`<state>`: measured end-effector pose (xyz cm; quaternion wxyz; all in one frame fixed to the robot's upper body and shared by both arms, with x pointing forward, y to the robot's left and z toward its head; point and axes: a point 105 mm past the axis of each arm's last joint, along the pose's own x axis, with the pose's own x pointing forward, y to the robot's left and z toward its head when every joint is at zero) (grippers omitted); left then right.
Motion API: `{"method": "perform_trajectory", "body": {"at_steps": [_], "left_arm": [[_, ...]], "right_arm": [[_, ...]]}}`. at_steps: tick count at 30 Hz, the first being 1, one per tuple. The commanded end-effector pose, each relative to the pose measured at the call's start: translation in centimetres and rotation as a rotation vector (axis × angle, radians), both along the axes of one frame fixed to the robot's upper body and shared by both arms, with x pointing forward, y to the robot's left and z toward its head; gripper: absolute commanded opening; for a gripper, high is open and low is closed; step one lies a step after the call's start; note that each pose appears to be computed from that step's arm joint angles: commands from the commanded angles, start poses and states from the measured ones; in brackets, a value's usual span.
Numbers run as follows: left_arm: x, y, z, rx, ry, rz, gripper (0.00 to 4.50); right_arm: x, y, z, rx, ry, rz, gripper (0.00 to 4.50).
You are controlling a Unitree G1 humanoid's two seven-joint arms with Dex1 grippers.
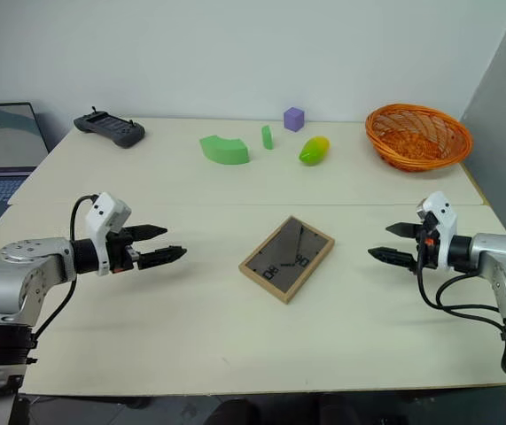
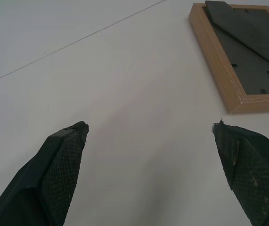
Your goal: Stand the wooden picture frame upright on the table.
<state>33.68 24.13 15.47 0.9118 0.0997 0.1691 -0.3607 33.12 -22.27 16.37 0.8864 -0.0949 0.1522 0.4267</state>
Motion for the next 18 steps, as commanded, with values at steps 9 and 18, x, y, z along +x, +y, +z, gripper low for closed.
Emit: {"method": "perform_trajectory", "body": {"at_steps": [9,18], "left_arm": [[1.9,0.7,2.2,0.006,-0.127,0.085,4.5],[1.8,0.4,1.4,0.011,-0.101,0.069,4.5]], "right_arm": [[0.0,0.8,0.8,0.001,-0.058,0.002,4.45],[0.5,1.1,0.6,-0.001,-0.099,-0.042,4.45]]}}
